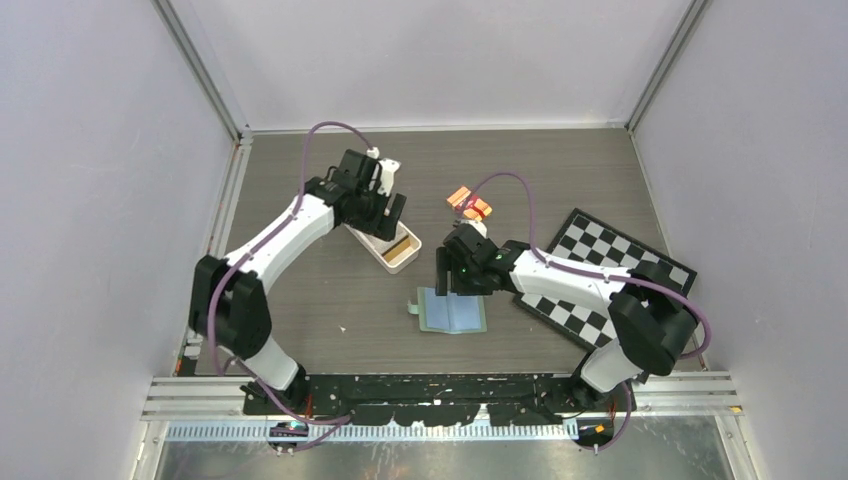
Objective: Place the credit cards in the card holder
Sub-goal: Pick up the credit card from the storage box.
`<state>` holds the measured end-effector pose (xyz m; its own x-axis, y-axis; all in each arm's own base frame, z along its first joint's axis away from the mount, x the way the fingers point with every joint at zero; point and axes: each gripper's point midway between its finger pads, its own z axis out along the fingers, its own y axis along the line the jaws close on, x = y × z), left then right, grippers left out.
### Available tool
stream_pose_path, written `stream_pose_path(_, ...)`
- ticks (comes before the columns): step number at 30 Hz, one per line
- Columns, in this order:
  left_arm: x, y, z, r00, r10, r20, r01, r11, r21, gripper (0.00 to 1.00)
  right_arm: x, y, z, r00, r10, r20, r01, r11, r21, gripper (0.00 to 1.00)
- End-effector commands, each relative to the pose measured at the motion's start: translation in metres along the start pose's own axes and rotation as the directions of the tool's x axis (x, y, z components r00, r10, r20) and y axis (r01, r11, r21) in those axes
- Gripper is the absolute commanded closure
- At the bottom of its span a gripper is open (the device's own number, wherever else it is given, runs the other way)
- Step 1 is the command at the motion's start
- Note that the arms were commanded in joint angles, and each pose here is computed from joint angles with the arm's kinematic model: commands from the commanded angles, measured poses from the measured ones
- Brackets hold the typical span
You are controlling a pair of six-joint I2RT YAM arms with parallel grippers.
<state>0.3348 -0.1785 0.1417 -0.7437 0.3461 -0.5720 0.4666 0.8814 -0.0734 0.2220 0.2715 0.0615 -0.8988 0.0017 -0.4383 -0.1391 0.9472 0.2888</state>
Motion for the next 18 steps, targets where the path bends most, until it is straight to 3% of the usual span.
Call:
stream_pose_path(1,-0.025,-0.005,0.02,0.999,0.044,0.022,-0.045,0.998,0.047,0.26,-0.012,0.017,-0.009,0.999,0.002,0.044,0.004,0.99,-0.138,0.25)
stream_pose_path(13,-0.009,-0.009,0.08,0.992,0.067,-0.103,-0.055,0.992,0.116,0.35,-0.008,0.021,-0.002,0.999,0.037,0.007,-0.034,0.975,-0.22,0.25)
stream_pose_path(18,-0.002,-0.016,0.085,0.99,0.055,-0.127,-0.035,0.988,0.154,0.45,-0.007,0.02,0.003,0.999,0.047,-0.004,-0.047,0.974,-0.22,0.26)
